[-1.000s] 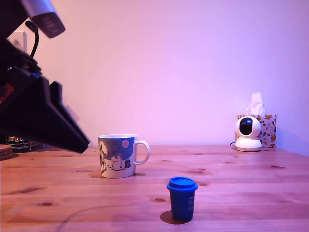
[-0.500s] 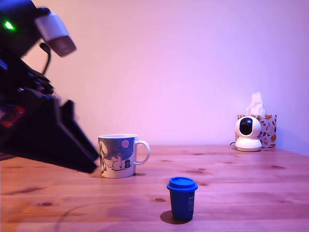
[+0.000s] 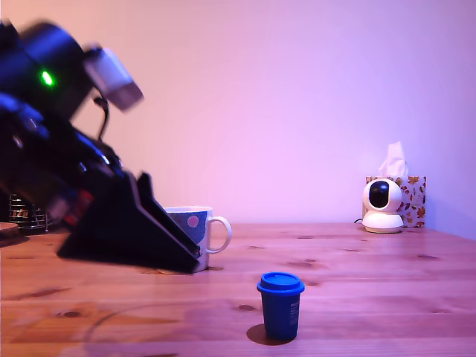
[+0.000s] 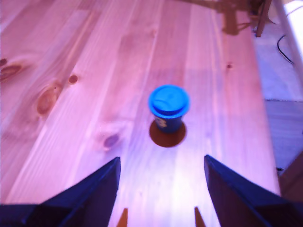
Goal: Pick up the coffee capsules on the table and drop them inside the coffee cup
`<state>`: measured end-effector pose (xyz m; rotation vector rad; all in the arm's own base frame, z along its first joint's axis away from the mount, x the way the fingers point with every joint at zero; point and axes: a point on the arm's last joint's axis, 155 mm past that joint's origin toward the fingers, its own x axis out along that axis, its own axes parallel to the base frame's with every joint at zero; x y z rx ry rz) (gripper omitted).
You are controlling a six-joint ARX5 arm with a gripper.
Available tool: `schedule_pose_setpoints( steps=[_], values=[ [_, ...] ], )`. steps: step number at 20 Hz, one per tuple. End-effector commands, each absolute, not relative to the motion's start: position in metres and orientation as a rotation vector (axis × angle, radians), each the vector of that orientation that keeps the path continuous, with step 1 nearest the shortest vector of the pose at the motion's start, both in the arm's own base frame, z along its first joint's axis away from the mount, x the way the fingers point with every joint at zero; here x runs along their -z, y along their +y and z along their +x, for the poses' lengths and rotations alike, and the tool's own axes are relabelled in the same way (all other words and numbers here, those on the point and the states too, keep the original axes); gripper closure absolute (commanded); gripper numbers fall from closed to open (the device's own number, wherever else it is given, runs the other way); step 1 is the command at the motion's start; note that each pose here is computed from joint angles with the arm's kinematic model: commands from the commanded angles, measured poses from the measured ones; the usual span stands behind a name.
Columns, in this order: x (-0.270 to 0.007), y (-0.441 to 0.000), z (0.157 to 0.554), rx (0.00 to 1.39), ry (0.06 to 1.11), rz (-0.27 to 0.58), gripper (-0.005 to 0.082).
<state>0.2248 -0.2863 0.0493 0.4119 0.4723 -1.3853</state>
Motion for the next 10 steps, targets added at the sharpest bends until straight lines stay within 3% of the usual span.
schedule_pose_setpoints(
  steps=[1, 10],
  values=[
    [-0.043, -0.289, 0.221, 1.407, 0.472, 0.388, 0.0261],
    [-0.024, -0.321, 0.213, 1.485, 0.476, 0.366, 0.0261]
  ],
)
